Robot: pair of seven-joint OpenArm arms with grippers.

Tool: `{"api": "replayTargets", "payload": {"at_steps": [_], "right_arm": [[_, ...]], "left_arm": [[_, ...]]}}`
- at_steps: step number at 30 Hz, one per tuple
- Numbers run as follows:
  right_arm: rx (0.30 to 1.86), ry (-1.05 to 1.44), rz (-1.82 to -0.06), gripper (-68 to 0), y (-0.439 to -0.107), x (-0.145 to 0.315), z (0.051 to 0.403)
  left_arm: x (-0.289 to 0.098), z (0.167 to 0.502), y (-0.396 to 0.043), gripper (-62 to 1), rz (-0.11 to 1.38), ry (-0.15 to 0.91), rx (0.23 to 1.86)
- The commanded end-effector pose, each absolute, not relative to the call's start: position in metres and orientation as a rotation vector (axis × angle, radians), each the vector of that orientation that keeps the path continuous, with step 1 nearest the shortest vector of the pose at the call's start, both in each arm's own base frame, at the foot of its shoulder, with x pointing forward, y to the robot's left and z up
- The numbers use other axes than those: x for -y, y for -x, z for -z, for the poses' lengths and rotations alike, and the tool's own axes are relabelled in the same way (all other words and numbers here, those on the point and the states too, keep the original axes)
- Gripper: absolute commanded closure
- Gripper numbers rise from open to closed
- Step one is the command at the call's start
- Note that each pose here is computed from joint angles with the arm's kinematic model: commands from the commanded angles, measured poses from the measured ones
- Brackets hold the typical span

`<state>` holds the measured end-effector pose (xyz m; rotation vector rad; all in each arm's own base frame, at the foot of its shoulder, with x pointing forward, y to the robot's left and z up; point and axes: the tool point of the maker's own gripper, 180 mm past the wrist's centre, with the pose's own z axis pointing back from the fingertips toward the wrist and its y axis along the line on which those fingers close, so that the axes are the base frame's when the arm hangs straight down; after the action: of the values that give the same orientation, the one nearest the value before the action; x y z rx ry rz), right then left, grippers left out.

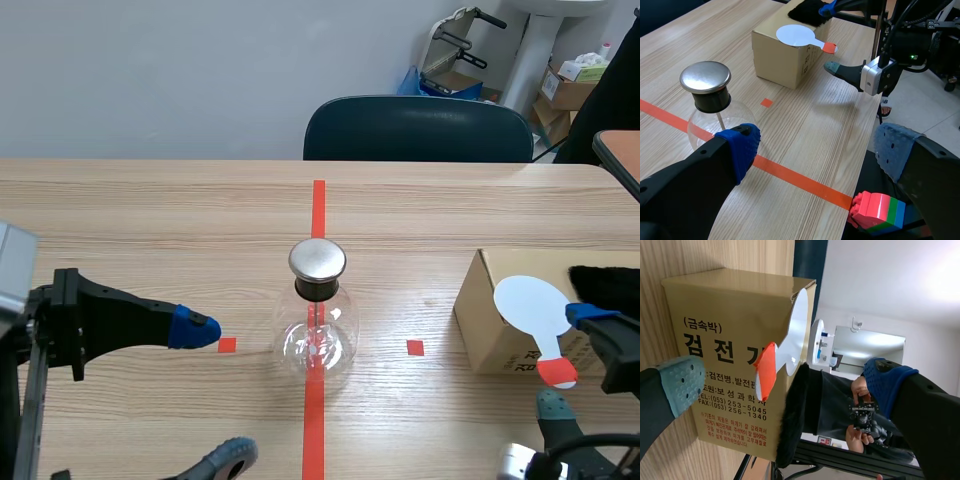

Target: Do the electroscope experiment

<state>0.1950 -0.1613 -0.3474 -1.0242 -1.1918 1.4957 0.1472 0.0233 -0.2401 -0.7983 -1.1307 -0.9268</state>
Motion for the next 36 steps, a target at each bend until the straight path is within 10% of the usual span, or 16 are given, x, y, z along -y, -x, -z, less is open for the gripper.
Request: {"api": "replayTargets", "payload": {"at_steps": [1,9,32,36], "right_arm": [[1.247,1.081,-1.445,-67.9,-0.203,0.162,0.332],[1.242,1.07,-1.463,-67.2,-0.202,0.161,0.335],[1.257,1.057,-1.477,-0.6,-0.201,0.158,0.335],[1.207,1.023,-1.51,-0.9,-0.2,0.158,0.345]], "left_arm": [[-0.022,0.235,-0.148,-49.1,0.923,0.809,1.15],[-0.022,0.235,-0.148,-49.1,0.923,0.809,1.149],[-0.023,0.239,-0.148,-49.1,0.931,0.795,1.127],[-0.023,0.239,-0.148,-49.1,0.931,0.795,1.126]]}}
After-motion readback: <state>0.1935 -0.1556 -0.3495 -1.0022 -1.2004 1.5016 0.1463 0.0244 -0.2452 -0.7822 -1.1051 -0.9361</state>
